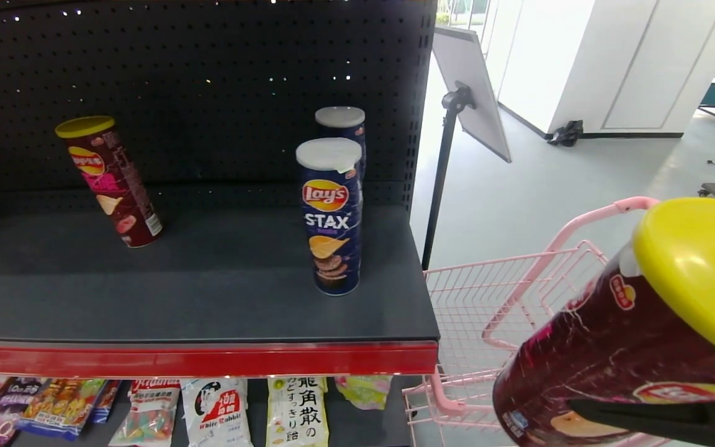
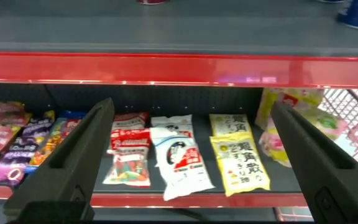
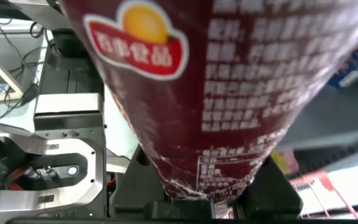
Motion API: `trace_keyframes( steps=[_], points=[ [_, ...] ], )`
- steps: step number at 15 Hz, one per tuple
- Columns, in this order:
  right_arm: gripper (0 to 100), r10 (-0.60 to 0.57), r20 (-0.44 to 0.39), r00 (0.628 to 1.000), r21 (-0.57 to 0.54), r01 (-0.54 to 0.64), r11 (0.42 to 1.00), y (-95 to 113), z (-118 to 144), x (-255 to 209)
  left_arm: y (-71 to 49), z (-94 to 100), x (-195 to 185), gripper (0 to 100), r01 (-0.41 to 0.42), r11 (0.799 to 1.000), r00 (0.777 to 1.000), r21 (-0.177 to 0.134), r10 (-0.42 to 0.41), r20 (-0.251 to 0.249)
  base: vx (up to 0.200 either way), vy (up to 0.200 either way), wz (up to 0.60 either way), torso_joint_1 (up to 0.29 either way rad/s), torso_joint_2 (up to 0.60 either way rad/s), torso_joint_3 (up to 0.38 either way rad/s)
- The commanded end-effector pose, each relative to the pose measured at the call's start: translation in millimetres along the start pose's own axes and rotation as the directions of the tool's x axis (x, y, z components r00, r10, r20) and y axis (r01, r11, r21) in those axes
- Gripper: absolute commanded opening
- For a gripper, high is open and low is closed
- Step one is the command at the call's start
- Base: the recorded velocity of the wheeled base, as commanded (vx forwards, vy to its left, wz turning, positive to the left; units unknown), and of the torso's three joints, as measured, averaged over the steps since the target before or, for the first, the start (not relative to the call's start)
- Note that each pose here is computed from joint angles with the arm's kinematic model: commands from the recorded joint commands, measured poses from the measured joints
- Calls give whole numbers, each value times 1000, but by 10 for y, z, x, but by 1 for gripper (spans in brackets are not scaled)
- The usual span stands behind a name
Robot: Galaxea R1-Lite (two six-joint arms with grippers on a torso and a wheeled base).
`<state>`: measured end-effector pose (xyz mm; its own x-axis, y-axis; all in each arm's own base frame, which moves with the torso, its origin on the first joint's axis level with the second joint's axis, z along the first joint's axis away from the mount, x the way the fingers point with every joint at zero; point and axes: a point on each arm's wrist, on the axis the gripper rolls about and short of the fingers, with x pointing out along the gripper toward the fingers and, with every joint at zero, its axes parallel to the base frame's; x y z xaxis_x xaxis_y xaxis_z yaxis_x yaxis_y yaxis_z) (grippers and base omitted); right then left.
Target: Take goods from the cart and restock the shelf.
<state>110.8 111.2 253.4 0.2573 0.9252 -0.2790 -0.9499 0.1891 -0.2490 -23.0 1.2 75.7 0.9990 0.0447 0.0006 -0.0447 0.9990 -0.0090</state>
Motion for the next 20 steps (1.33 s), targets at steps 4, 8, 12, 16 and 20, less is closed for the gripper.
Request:
trace_keyframes(
  steps=[4, 8, 12, 16, 20],
  points=[
    [0, 21, 10, 1000, -12, -20, 1000, 46, 20, -1, 0, 0, 1, 100, 0, 1000, 1000, 0, 0, -1, 0, 200, 0, 5, -1, 5],
    [0, 40, 7, 999, -19, -40, 999, 93, 19, 28, 0, 0, 1, 100, 0, 1000, 1000, 0, 0, -1, 0, 200, 0, 1, 4, 5],
    [0, 41, 4, 999, -20, -41, 999, 94, 14, 34, 0, 0, 1, 100, -1, 1000, 1000, 0, 1, -1, 0, 200, 0, 2, 0, 1],
    [0, 48, -2, 999, -16, -48, 999, 92, 2, 56, 0, 0, 1, 100, 2, 1000, 1000, 0, -2, -1, 0, 200, 0, 2, 1, 1],
    [0, 50, -7, 999, -11, -50, 999, 89, -8, 69, 0, 0, 1, 100, 0, 1000, 1000, 0, 0, -1, 0, 200, 0, 2, 2, 4]
  ],
)
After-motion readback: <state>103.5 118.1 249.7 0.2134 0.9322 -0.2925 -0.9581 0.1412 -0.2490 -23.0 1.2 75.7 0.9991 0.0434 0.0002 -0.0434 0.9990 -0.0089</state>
